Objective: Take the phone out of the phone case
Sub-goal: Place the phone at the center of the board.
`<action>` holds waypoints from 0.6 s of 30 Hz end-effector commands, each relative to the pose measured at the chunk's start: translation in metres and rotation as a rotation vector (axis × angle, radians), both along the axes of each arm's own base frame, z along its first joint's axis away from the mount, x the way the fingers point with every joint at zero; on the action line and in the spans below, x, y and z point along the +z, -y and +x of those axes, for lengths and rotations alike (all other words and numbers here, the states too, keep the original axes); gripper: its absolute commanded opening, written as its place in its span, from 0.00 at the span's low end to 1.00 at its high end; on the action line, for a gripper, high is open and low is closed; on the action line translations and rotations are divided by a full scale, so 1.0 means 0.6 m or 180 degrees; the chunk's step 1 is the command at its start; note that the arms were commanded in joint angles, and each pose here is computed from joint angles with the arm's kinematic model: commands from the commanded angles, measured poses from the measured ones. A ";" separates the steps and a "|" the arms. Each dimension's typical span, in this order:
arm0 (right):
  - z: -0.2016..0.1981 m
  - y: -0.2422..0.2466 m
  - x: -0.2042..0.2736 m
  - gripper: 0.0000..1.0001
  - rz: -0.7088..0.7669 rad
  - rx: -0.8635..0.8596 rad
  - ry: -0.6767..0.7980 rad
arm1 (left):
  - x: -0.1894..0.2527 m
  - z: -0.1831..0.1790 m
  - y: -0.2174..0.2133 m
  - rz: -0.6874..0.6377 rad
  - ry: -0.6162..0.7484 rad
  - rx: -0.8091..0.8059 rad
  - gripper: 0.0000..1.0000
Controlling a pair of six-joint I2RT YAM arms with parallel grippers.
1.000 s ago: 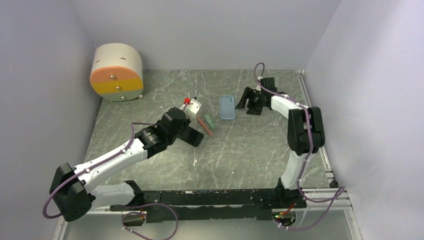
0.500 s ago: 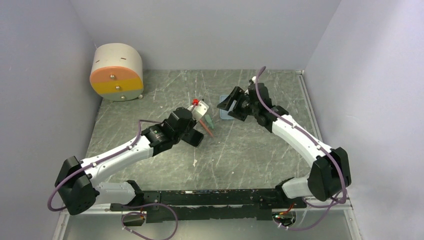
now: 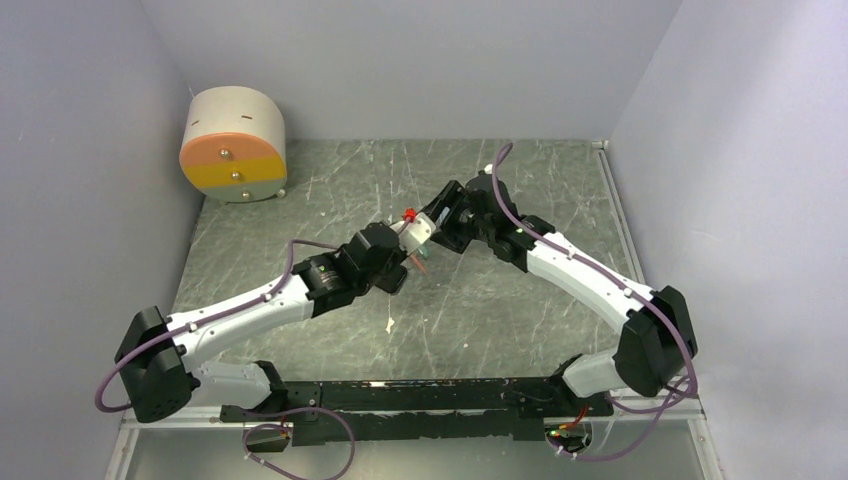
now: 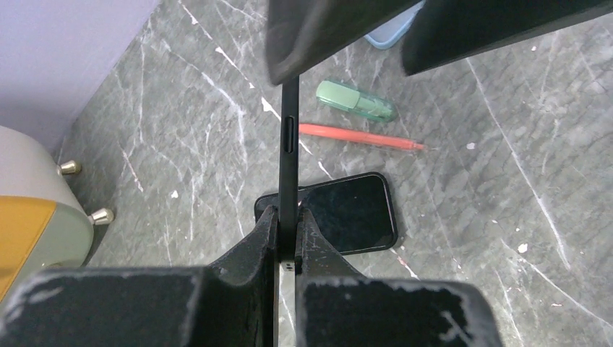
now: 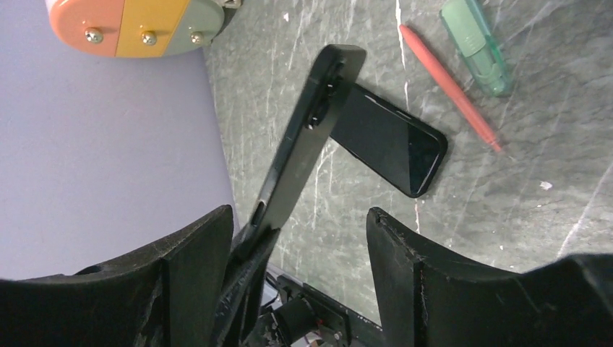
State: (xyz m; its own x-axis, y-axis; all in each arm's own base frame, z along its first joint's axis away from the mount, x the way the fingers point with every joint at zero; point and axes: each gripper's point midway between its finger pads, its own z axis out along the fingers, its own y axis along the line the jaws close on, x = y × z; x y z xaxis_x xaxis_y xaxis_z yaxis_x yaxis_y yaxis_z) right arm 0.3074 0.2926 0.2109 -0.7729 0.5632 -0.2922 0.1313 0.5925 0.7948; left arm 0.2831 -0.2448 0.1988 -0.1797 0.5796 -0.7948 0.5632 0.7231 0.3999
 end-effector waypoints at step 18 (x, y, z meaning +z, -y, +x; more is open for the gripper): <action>0.003 -0.068 -0.007 0.54 0.0078 0.0129 -0.0270 | 0.059 -0.005 0.071 -0.0135 0.0401 -0.0183 0.02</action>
